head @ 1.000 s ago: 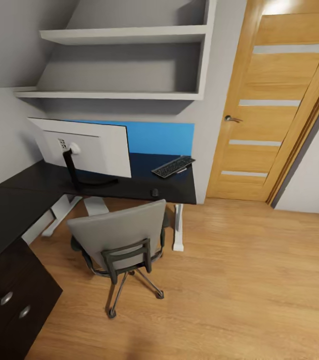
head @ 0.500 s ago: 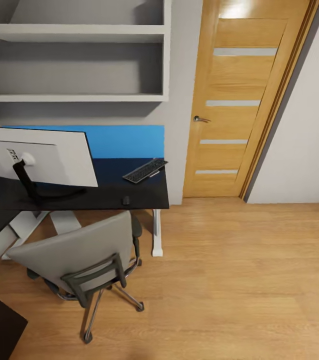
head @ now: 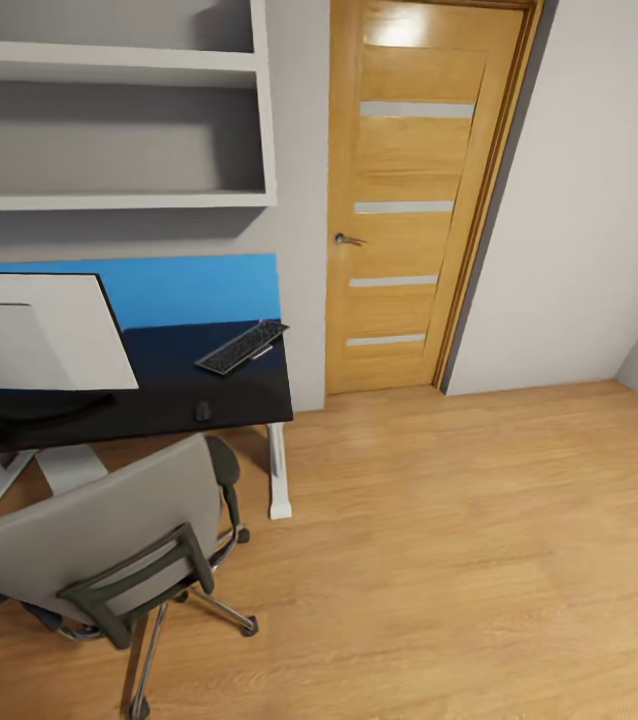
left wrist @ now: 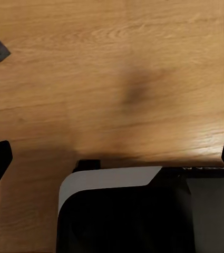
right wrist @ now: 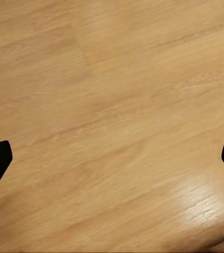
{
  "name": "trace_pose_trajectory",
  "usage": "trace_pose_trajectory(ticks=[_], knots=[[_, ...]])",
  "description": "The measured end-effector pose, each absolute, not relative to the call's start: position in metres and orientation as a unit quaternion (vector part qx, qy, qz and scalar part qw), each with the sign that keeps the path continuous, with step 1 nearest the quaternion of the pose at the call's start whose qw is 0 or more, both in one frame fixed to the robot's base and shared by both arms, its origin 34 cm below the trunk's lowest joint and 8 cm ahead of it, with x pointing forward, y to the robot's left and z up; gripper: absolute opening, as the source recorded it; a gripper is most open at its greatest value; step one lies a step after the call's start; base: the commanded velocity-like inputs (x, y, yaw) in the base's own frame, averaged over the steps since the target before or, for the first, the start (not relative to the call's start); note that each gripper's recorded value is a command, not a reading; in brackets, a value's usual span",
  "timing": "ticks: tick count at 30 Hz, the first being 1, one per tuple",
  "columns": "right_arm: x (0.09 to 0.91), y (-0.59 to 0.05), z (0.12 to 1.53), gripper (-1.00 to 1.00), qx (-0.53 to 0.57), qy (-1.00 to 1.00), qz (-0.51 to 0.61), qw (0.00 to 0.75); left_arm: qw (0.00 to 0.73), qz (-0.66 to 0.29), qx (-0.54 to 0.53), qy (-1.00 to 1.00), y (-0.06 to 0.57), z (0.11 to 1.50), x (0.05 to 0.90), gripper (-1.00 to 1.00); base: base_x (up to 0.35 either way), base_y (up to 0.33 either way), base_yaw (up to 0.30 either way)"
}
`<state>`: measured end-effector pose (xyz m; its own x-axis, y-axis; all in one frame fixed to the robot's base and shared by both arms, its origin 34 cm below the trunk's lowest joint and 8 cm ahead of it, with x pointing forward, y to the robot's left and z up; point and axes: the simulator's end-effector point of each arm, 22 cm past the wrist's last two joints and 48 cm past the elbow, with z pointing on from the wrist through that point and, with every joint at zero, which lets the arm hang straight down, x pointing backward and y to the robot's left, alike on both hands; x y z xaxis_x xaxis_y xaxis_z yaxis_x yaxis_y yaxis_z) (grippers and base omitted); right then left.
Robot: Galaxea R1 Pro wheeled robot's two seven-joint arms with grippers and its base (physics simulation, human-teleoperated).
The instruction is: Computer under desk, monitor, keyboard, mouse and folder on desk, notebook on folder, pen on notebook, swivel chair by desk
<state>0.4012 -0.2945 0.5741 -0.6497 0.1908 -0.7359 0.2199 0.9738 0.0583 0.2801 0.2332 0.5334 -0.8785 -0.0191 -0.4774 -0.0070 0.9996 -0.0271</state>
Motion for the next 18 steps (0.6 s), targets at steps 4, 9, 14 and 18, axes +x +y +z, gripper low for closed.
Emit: trace_pose_trajectory(ticks=[4, 9, 14, 18], knots=[[0.4018, -0.294, 0.5746, 1.0, 0.113, 0.908, -0.018, 0.404, 0.247, -0.012, -0.007, 0.969, 0.2332, 0.5336, 0.2809, 1.0, 0.0, 0.0, -0.3], [0.4026, -0.2927, 0.5752, 1.0, 0.111, 0.907, -0.016, 0.405, 0.248, -0.012, -0.007, 0.969, 0.2331, 0.5339, 0.2816, 1.0, 0.002, 0.0, -0.287], [0.403, -0.2913, 0.5756, 1.0, 0.108, 0.907, -0.015, 0.406, 0.249, -0.012, -0.007, 0.968, 0.2332, 0.5343, 0.2822, 1.0, 0.117, 0.0, -0.161], [0.4032, -0.2908, 0.5758, 1.0, 0.107, 0.907, -0.014, 0.406, 0.25, -0.012, -0.007, 0.968, 0.2333, 0.5344, 0.2823, 1.0, 0.261, 0.0, -0.044]])
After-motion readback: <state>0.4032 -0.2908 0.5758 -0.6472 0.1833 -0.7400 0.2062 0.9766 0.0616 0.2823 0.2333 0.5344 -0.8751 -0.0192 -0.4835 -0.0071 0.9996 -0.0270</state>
